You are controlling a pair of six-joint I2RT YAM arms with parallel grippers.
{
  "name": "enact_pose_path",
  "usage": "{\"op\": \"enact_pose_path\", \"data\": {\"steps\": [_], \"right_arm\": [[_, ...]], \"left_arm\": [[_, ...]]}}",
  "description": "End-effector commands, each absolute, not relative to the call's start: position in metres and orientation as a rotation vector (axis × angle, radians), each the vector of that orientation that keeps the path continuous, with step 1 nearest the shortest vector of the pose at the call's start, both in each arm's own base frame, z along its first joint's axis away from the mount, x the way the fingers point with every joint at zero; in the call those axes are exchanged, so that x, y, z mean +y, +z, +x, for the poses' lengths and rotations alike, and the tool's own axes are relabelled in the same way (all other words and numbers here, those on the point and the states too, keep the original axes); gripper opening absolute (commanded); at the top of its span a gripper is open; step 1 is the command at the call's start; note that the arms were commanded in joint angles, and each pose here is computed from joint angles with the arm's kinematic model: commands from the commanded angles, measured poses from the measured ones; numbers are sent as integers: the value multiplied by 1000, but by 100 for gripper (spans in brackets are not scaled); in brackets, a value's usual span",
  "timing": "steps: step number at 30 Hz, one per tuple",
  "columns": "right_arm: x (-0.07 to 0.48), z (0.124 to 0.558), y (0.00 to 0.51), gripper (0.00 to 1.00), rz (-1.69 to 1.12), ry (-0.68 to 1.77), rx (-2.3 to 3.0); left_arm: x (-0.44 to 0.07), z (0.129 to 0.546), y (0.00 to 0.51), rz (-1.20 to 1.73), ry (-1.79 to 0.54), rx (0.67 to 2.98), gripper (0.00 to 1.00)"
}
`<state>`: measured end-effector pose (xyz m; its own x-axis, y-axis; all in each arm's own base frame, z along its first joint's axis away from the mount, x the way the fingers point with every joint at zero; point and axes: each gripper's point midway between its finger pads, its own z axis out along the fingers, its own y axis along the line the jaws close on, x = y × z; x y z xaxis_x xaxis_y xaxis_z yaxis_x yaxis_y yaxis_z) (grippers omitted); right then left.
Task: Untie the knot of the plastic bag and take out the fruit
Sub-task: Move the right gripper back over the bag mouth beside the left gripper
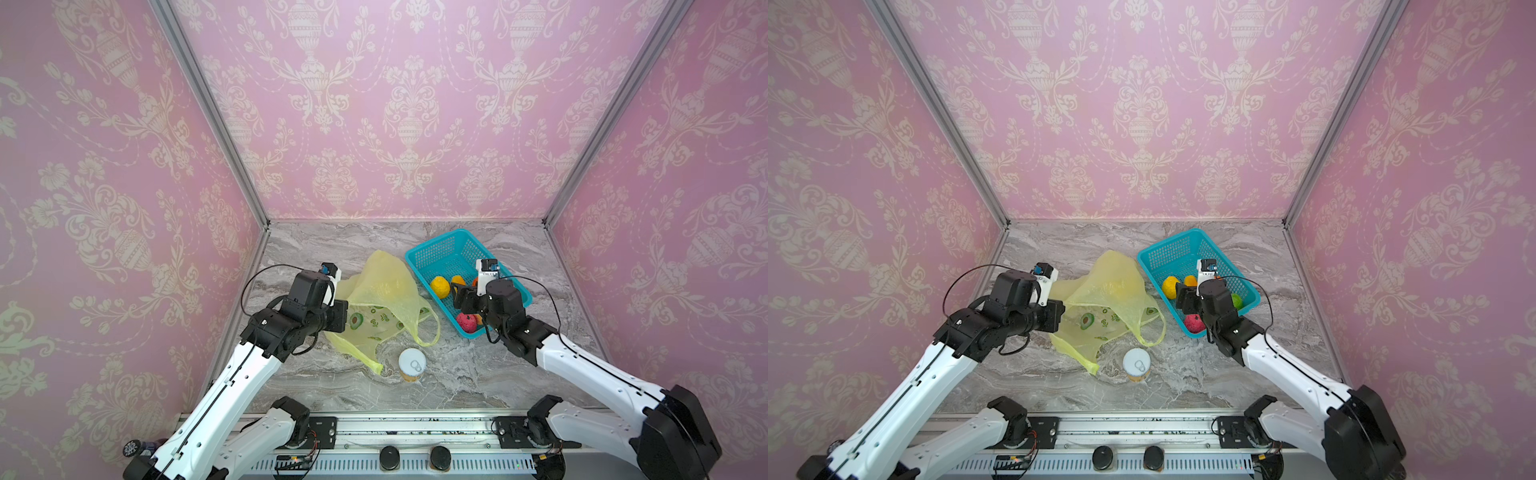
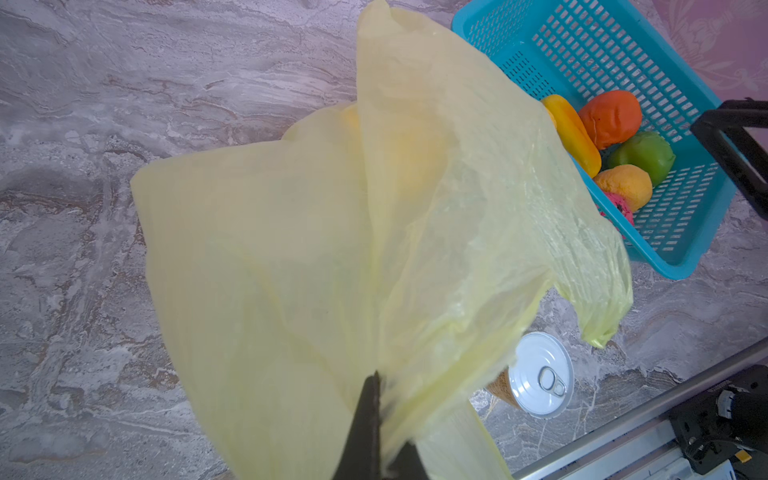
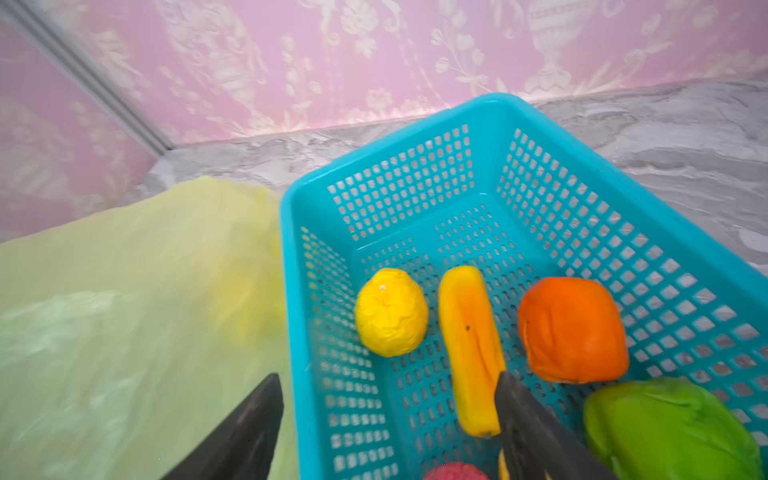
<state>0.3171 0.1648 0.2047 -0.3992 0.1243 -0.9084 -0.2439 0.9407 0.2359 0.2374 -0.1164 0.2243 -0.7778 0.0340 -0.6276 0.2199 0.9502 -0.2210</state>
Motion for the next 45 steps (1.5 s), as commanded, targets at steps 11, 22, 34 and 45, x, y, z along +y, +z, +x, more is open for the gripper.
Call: {"op": "enact_pose_path", "data": {"steps": [11,22,34,45], "right_arm": [[300,192,241,62,-916,635,1537],[372,200,175,46,-1165,504,1675],[396,268,123,27,-1040,135,1862],[405,330,86,40,-939,-179,1936]], "left_arm": [[-113,234,221,159,-370,2467,0],[-113,234,222,159,-372,2467,0],[-114,233,223,163,-382,2462,0],[-116,232,224,170,-397,2458,0]]}}
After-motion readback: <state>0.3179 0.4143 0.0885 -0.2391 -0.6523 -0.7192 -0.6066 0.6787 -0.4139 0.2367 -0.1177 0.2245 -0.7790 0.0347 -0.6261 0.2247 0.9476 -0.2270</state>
